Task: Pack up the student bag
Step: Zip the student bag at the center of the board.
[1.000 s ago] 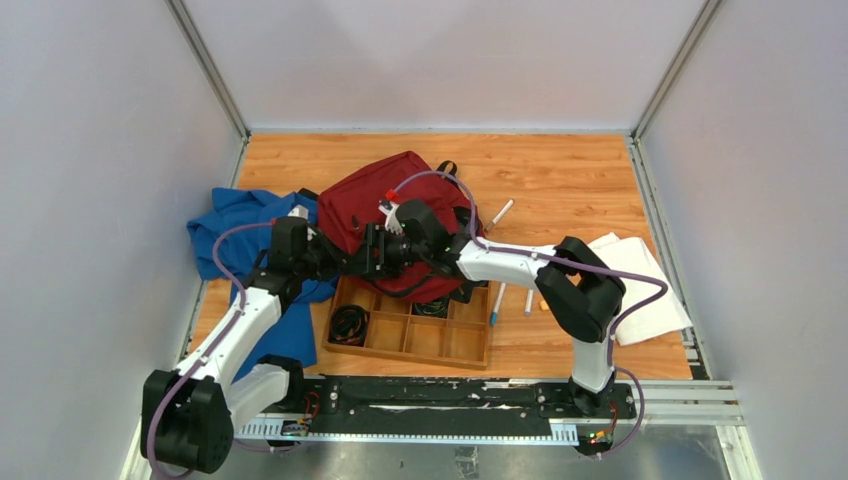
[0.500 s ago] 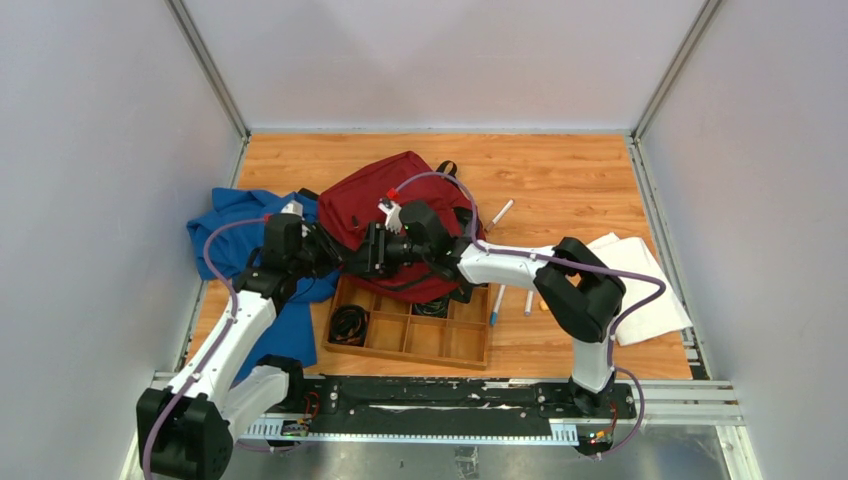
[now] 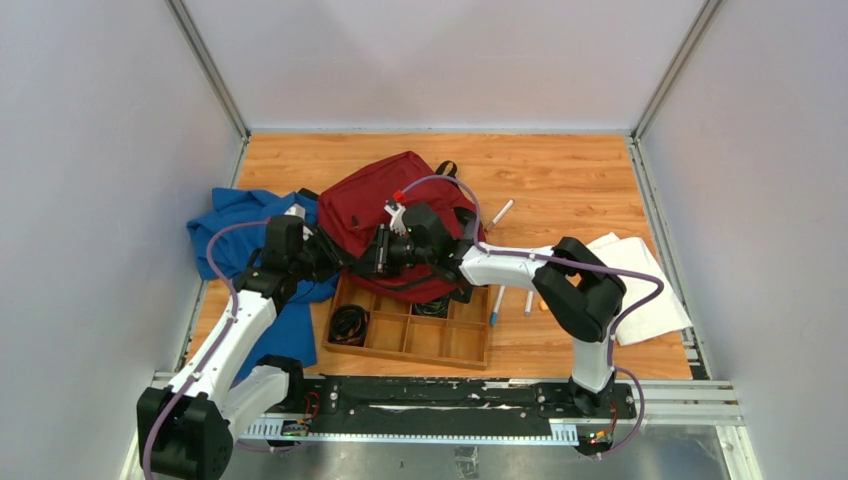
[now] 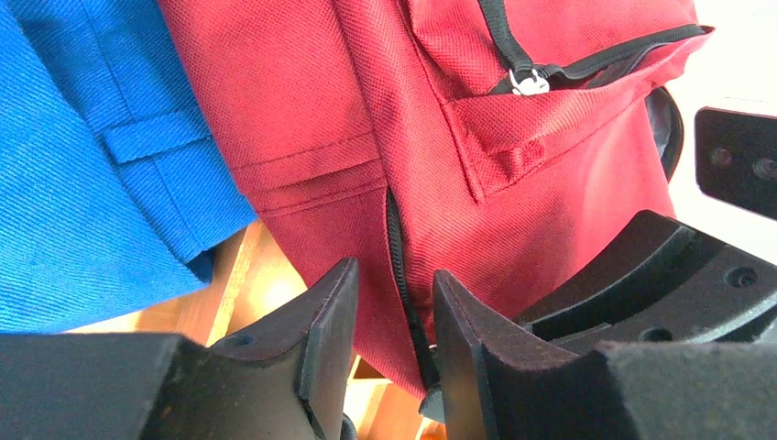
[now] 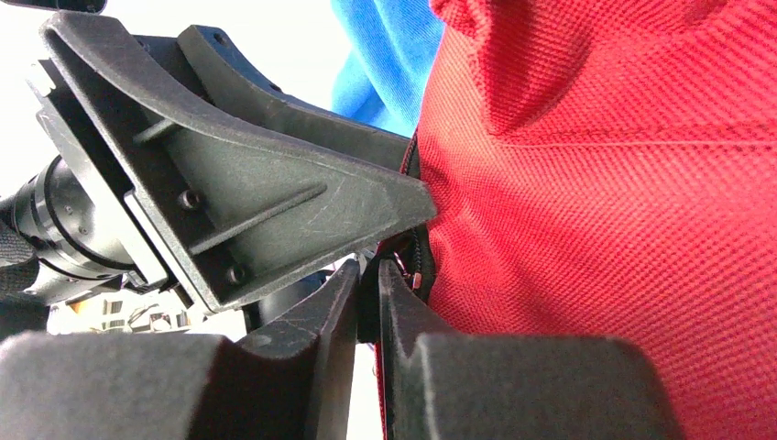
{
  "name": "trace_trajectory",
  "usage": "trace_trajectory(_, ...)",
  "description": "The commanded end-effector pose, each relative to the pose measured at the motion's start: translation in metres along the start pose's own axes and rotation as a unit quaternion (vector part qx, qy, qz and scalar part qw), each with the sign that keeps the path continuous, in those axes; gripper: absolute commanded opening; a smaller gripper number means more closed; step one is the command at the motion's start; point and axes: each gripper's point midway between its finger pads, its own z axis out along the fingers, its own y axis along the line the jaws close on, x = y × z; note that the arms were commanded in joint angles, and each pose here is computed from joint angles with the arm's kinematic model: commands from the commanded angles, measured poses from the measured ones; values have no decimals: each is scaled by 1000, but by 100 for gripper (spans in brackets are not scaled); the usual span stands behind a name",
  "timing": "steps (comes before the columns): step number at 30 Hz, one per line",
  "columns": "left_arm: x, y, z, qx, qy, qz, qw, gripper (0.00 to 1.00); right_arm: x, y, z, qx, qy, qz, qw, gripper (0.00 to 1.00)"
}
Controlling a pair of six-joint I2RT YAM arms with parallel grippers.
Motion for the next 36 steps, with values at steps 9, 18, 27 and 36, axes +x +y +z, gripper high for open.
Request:
trace_trajectory(9, -4, -6, -1, 14, -2, -2, 1000, 41, -13, 9, -8, -16, -26, -1, 1000, 0)
trace_trajectory(18, -4, -6, 2, 15, 3, -2, 1000, 42, -14, 10, -12, -17, -29, 2, 999, 20)
trace_trajectory(27, -3, -5, 2, 15, 3, -3, 1000, 42, -16, 12, -13, -34, -29, 23, 999, 29)
trace_trajectory(36, -2, -5, 3, 15, 4, -4, 1000, 42, -16, 7, -14, -25, -33, 29, 999, 0)
